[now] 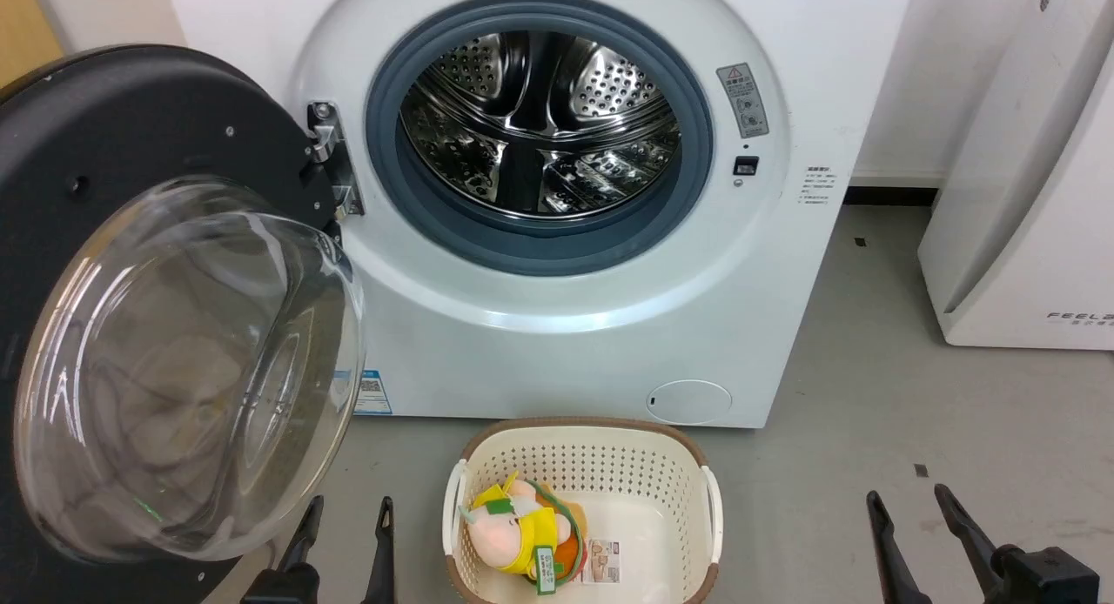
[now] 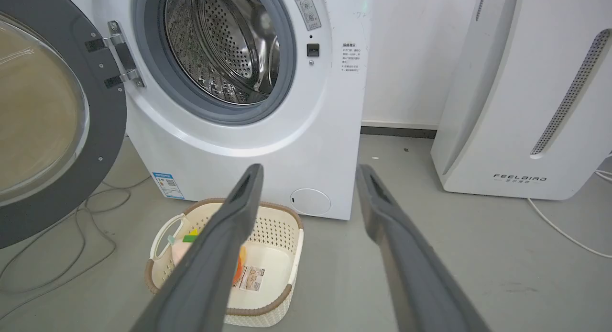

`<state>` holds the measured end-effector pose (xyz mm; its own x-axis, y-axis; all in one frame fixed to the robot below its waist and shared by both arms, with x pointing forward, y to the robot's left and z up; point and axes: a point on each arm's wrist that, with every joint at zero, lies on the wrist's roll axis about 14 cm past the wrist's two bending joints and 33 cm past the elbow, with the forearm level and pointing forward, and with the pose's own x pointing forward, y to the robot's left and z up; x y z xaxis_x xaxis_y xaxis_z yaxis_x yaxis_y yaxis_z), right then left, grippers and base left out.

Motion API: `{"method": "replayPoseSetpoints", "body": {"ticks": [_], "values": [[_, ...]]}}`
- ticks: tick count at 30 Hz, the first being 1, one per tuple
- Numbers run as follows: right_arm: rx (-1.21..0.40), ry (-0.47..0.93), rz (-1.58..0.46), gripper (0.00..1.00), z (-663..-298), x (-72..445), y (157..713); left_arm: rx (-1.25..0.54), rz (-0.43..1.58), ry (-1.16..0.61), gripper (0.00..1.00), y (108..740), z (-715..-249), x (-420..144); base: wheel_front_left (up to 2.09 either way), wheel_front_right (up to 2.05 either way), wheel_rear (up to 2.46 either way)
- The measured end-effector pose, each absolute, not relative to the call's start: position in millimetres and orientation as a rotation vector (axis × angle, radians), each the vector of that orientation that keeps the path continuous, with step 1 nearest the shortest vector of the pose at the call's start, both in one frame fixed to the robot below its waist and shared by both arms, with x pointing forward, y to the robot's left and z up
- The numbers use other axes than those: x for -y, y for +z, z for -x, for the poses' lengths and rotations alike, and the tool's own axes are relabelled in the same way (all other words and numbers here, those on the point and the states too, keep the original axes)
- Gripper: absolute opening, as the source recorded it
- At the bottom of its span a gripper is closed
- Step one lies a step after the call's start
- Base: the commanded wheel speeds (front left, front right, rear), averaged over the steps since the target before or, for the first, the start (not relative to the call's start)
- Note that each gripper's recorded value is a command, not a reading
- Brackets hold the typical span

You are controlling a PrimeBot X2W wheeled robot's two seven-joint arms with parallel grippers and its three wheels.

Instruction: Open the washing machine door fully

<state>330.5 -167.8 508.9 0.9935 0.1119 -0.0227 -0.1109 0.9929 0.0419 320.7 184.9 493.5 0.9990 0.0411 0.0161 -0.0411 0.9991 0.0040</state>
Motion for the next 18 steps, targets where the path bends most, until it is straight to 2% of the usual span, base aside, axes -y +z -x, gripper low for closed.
{"method": "replayPoseSetpoints", "body": {"ticks": [8, 9, 18], "values": [[-0.032, 0.106, -0.042, 1.0, -329, 169, 507, 0.019, -0.002, -0.006, 1.0, 496, -327, -174, 0.0, 0.0, 0.0], [-0.033, 0.106, -0.045, 0.0, -329, 169, 507, 0.013, 0.002, -0.012, 0.0, 495, -327, -173, 0.0, 0.0, 0.0], [-0.038, 0.106, -0.044, 0.0, -329, 169, 506, 0.003, 0.005, -0.011, 0.0, 493, -327, -172, 0.0, 0.0, 0.0]]}}
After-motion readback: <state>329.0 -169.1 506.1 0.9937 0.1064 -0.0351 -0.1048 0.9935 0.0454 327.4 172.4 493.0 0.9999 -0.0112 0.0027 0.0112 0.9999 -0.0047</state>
